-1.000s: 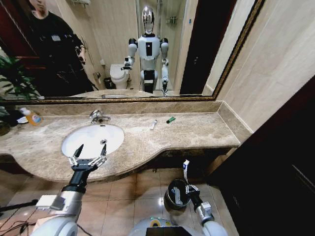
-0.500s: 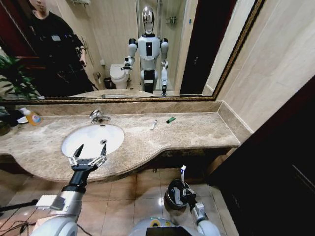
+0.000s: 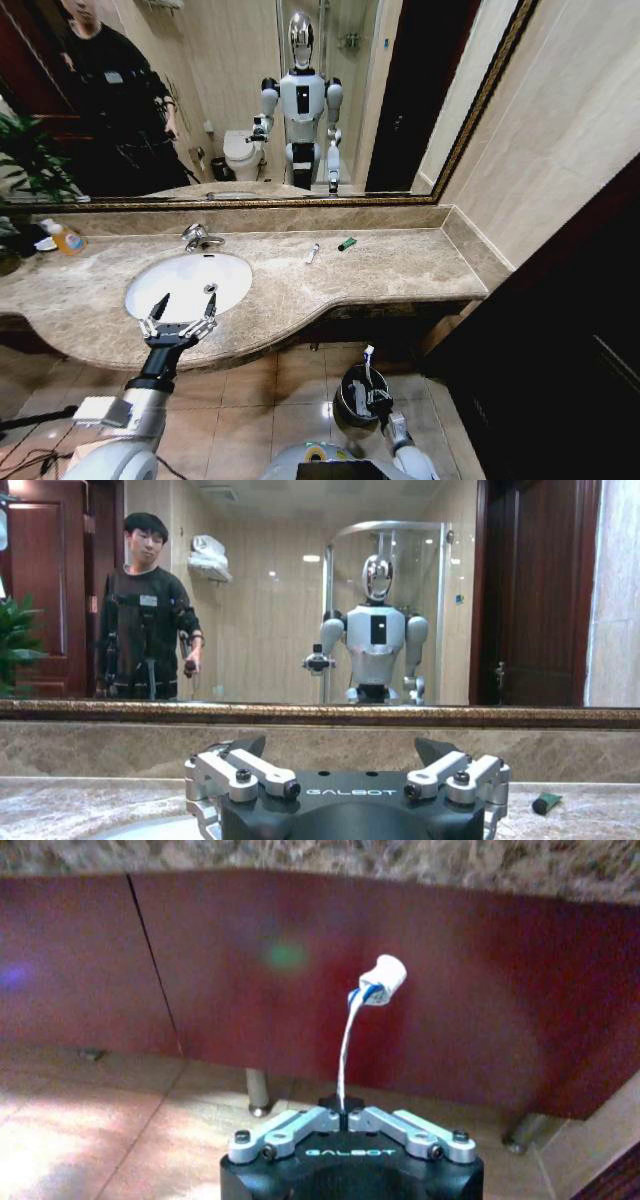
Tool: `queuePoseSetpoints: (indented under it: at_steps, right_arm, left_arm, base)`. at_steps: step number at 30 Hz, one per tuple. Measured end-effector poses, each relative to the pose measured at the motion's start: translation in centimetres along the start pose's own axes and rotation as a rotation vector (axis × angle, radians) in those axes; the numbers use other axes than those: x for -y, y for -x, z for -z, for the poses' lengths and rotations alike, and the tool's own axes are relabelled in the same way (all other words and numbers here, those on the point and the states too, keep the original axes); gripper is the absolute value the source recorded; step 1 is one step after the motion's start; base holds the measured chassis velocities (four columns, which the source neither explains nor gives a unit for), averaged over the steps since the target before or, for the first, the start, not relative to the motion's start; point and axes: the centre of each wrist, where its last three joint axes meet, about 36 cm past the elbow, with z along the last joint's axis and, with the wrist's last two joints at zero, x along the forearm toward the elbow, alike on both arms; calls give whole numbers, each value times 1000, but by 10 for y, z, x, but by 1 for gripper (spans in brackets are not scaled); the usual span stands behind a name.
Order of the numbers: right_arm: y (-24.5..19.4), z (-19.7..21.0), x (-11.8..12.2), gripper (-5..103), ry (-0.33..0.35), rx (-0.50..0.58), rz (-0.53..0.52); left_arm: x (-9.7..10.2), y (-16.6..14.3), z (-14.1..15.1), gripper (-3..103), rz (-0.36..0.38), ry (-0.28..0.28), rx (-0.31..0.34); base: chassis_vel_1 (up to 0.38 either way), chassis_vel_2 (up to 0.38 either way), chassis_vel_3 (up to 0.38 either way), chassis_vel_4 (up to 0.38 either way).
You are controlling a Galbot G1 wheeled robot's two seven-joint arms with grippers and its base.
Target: Pick up the trash from the sink and place it in the trash bin.
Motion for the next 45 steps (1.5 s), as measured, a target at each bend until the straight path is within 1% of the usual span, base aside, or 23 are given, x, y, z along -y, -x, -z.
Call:
queuePoseSetpoints:
  at_steps: [10, 16, 19, 20, 22, 24, 28, 29, 31, 32, 34, 35, 36, 37, 40, 41, 43, 45]
  right_arm:
    - [11, -34, -5, 0, -9, -62, -6]
    - [11, -40, -7, 0, -8, -79, -2]
    - [13, -43, -12, 16, -4, -80, 0]
    - [13, -43, -12, 16, -4, -80, 0]
    - [13, -44, -14, 27, -3, -81, -3]
    - [13, -44, -14, 27, -3, -81, -5]
    - [13, -45, -13, 49, -4, -81, -10]
    - [13, -45, -13, 49, -4, -81, -10]
    - [13, -46, -12, 59, -6, -81, -12]
    - [13, -46, -12, 59, -6, -81, -12]
    - [12, -46, -11, 70, -7, -80, -14]
    - [12, -46, -11, 70, -8, -80, -15]
    - [12, -46, -11, 75, -8, -80, -15]
    - [12, -46, -11, 75, -8, -80, -15]
    - [12, -46, -11, 91, -11, -78, -15]
    - [12, -46, -11, 91, -11, -78, -15]
    - [11, -46, -12, 98, -13, -78, -13]
    - [11, -46, -12, 99, -13, -79, -13]
  left_arm:
    - [0, 0, 0, 100, 0, 0, 0]
    - [0, 0, 0, 100, 0, 0, 0]
    - [0, 0, 0, 100, 0, 0, 0]
    - [0, 0, 0, 100, 0, 0, 0]
    - [0, 0, 0, 100, 0, 0, 0]
    - [0, 0, 0, 100, 0, 0, 0]
    - [0, 0, 0, 100, 0, 0, 0]
    - [0, 0, 0, 100, 0, 0, 0]
    - [0, 0, 0, 100, 0, 0, 0]
    - [0, 0, 0, 100, 0, 0, 0]
    - [0, 0, 0, 100, 0, 0, 0]
    - [0, 0, 0, 100, 0, 0, 0]
    - [0, 0, 0, 100, 0, 0, 0]
    - [0, 0, 0, 100, 0, 0, 0]
    - [0, 0, 0, 100, 0, 0, 0]
    - [0, 0, 0, 100, 0, 0, 0]
    - [0, 0, 0, 100, 0, 0, 0]
    - [0, 0, 0, 100, 0, 0, 0]
  base:
    - [0, 0, 0, 0]
    - [0, 0, 0, 0]
    - [0, 0, 0, 0]
    - [0, 0, 0, 0]
    - [0, 0, 0, 0]
    - [0, 0, 0, 0]
    - [0, 0, 0, 0]
    - [0, 0, 0, 0]
    - [0, 0, 0, 0]
    - [0, 0, 0, 0]
    - [0, 0, 0, 0]
    - [0, 0, 0, 0]
    - [0, 0, 0, 0]
    - [0, 0, 0, 0]
    - [0, 0, 0, 0]
    - [0, 0, 0, 0]
    - [0, 0, 0, 0]
    - [0, 0, 0, 0]
